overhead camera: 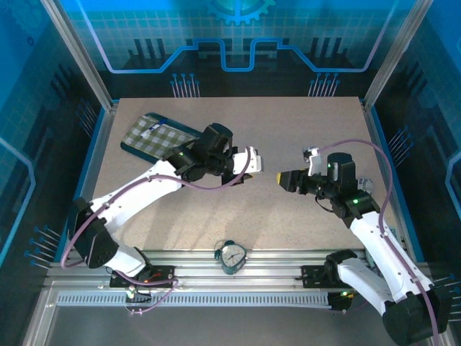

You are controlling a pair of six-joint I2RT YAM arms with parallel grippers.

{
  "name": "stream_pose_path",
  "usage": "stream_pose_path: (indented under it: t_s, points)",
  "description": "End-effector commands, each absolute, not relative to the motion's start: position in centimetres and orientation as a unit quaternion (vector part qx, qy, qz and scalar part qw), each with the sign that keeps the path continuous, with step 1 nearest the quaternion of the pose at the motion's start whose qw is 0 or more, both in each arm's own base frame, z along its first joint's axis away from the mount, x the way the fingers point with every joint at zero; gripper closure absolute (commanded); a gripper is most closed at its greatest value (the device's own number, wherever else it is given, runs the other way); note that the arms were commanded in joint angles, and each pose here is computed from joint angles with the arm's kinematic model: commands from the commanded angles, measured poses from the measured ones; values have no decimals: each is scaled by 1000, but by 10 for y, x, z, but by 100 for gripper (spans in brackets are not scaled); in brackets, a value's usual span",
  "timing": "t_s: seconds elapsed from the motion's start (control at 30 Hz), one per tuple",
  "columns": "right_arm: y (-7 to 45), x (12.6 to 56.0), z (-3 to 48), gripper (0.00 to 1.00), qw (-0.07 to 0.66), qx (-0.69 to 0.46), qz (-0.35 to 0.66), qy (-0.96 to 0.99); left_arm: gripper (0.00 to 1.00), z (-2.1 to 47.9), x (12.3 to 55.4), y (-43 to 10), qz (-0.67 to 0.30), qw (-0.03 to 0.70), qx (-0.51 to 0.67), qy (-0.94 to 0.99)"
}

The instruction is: Remove the keys from the keyring

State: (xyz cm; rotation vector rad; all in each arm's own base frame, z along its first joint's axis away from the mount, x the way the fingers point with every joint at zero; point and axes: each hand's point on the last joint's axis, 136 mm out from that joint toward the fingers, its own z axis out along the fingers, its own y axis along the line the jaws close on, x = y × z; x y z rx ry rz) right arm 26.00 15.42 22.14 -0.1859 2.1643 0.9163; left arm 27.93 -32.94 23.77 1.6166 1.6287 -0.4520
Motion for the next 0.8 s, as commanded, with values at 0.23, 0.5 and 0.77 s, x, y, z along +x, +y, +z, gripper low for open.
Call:
stream_pose_path:
  t_s: [0.23,0.5,0.77]
  points:
    - [121,252,182,42,363,2,310,879,100,128,274,-321,-160,263,689,656]
    - [103,253,164,42,342,58,314,884,100,90,294,-335,-141,226,715,646]
    - [100,251,158,42,327,68,307,891,96,74,315,-364,-135,221,742,618]
